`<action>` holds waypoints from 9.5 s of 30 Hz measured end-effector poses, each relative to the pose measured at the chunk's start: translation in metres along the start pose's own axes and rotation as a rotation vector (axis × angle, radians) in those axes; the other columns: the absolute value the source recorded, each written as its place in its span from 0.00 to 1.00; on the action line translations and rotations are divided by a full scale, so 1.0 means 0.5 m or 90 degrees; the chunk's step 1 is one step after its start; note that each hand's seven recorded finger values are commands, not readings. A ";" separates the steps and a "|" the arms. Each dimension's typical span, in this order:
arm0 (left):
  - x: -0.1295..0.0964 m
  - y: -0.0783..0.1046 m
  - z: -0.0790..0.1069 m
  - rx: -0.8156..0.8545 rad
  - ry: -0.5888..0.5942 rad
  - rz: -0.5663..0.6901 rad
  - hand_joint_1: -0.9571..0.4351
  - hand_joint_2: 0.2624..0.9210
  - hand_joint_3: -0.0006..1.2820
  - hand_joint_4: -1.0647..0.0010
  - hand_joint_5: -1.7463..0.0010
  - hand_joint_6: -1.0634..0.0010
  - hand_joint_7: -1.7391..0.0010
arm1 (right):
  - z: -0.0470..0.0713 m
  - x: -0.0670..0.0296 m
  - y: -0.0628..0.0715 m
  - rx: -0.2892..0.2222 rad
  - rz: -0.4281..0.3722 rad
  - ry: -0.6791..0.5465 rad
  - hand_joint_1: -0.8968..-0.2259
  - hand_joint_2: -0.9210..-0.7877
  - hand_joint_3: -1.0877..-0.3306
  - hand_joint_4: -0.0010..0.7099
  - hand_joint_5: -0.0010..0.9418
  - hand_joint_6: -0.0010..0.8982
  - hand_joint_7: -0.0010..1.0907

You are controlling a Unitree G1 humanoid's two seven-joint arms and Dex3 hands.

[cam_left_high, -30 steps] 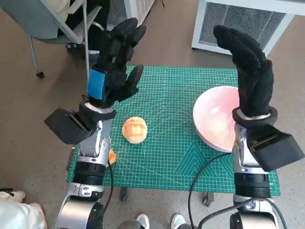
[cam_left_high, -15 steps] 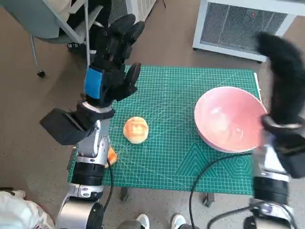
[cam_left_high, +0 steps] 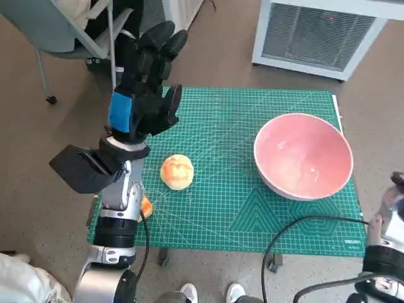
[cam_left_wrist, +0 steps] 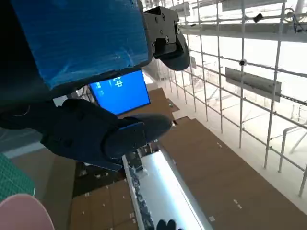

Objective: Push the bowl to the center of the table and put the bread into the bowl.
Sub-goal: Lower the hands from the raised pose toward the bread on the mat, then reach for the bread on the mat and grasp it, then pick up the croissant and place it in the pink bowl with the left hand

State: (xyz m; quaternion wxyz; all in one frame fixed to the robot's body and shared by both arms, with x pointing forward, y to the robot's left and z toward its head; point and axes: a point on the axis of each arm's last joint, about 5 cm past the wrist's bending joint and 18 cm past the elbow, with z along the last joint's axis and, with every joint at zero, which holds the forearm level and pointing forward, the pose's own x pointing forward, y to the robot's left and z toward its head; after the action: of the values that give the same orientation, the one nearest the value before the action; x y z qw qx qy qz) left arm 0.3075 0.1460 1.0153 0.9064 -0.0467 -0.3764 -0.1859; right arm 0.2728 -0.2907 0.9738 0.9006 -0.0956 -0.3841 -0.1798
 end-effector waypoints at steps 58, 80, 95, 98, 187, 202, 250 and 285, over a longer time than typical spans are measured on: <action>-0.018 0.026 0.021 0.017 0.011 0.006 0.46 0.82 0.54 1.00 0.72 1.00 0.55 | -0.103 -0.073 0.139 0.126 0.026 0.503 0.59 0.00 0.38 0.37 0.01 0.25 0.18; -0.045 0.049 0.034 0.054 0.018 0.037 0.48 0.83 0.54 1.00 0.73 1.00 0.55 | -0.089 -0.074 0.236 0.207 0.080 0.538 0.59 0.00 0.38 0.38 0.01 0.23 0.21; -0.053 0.049 0.042 0.066 0.014 0.067 0.46 0.84 0.52 1.00 0.72 1.00 0.54 | -0.075 -0.070 0.287 0.232 0.127 0.553 0.59 0.00 0.38 0.36 0.00 0.21 0.23; -0.054 0.049 0.042 0.070 0.017 0.067 0.46 0.85 0.52 1.00 0.72 1.00 0.54 | -0.073 -0.069 0.295 0.233 0.137 0.557 0.59 0.00 0.37 0.37 0.00 0.21 0.24; -0.104 0.235 0.141 0.607 0.492 -0.716 0.64 0.76 0.00 0.66 1.00 0.57 0.96 | 0.141 0.064 0.274 0.261 0.359 -0.252 0.41 0.00 0.51 0.43 0.01 0.05 0.59; -0.149 0.219 0.076 0.593 0.492 -0.746 0.68 0.74 0.00 0.58 0.99 0.51 0.96 | 0.137 0.062 0.267 0.256 0.344 -0.245 0.39 0.00 0.51 0.43 0.01 0.06 0.59; -0.102 0.221 0.089 0.556 0.370 -0.596 0.69 0.99 0.03 0.39 0.32 0.30 0.39 | 0.128 0.057 0.262 0.251 0.340 -0.233 0.46 0.00 0.51 0.46 0.01 0.06 0.58; 0.192 0.014 0.092 0.508 0.036 -0.523 0.69 0.99 0.02 0.35 0.36 0.29 0.38 | 0.128 0.055 0.245 0.239 0.316 -0.237 0.44 0.00 0.51 0.44 0.00 0.06 0.58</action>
State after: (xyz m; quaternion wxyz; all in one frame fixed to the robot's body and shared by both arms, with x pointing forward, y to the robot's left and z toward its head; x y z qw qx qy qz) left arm 0.3416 0.1338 1.1159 0.7167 0.4544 -0.3804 -0.3676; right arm 0.2971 -0.1652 1.0336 0.8332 -0.0499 -0.5329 0.1385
